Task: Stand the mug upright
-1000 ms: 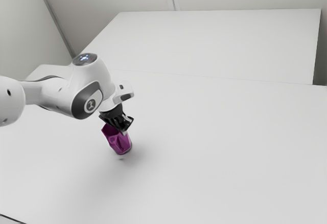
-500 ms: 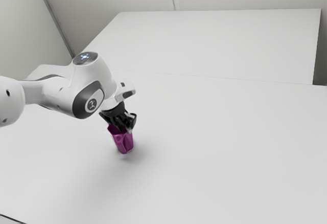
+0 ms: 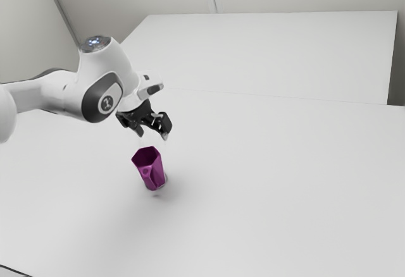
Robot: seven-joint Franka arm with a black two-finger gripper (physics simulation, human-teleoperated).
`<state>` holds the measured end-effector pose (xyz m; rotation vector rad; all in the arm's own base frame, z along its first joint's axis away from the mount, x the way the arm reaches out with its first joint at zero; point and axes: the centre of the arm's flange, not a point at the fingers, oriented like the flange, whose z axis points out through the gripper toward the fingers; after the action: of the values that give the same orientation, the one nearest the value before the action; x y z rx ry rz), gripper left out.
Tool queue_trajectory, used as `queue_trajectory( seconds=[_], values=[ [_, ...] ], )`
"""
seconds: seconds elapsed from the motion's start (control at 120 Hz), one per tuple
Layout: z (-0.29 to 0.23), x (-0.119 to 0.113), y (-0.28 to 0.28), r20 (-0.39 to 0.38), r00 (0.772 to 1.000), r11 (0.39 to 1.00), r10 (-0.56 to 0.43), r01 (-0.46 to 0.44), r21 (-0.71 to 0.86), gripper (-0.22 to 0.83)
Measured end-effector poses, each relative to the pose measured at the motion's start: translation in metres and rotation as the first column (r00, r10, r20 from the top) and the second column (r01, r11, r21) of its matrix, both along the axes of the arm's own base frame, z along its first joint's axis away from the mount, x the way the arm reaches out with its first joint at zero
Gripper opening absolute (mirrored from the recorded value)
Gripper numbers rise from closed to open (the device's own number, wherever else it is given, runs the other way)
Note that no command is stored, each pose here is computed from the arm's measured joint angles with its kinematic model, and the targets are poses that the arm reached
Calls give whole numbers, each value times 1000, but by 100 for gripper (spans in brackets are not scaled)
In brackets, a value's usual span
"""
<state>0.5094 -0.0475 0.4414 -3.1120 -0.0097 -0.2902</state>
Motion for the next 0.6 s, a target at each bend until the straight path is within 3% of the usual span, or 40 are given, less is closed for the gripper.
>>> queue_trajectory(
  seconds=[0.6],
  values=[
    [129, 43, -6, -114, 993, 999, 21, -24, -22, 59]
  ],
)
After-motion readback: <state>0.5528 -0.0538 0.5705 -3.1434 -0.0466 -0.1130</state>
